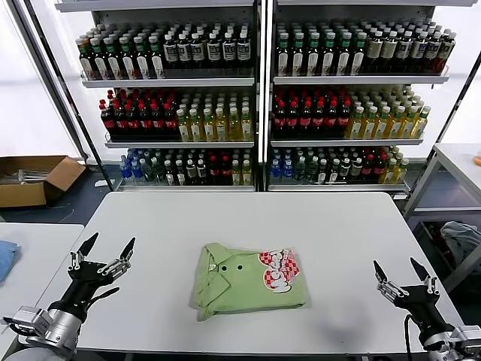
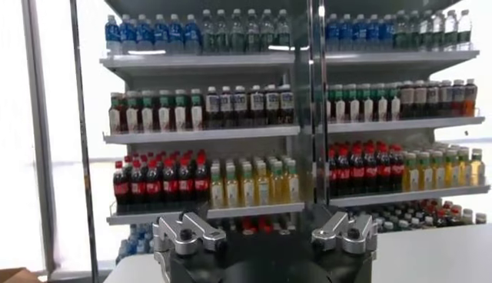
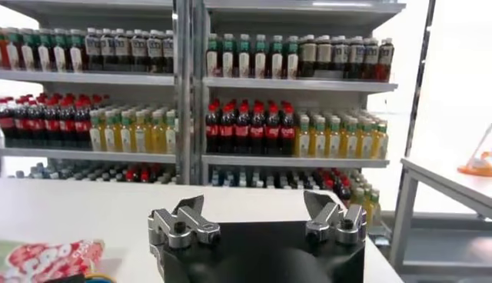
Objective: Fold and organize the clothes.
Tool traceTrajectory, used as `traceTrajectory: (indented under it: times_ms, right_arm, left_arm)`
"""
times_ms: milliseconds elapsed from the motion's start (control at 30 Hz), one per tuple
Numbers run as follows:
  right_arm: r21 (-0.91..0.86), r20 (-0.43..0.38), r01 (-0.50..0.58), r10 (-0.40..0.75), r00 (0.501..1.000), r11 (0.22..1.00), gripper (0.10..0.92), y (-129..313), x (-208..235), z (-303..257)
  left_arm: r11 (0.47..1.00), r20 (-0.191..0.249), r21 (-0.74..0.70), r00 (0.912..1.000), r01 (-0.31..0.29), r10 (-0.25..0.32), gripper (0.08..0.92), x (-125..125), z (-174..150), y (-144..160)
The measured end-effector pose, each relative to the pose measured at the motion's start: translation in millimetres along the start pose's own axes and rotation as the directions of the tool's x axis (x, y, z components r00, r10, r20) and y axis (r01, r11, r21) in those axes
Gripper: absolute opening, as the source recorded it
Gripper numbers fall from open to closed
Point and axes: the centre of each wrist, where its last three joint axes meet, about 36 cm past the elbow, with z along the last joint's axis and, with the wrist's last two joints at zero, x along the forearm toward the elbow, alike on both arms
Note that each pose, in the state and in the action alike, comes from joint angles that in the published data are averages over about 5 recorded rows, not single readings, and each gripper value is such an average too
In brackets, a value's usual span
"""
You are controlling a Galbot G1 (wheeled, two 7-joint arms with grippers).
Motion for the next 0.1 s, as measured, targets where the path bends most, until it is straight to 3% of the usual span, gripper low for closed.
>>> traceTrajectory:
  times_ms: [100]
  right_arm:
    - [-0.001, -0.003, -0.002, 0.002, 1.0, 1.0, 0.823, -0.2, 1.6, 0.4]
  left_arm:
    - [1.0, 0.004, 0.001, 1.0, -0.006, 0.006, 0.823, 0.1, -0.7, -1.7]
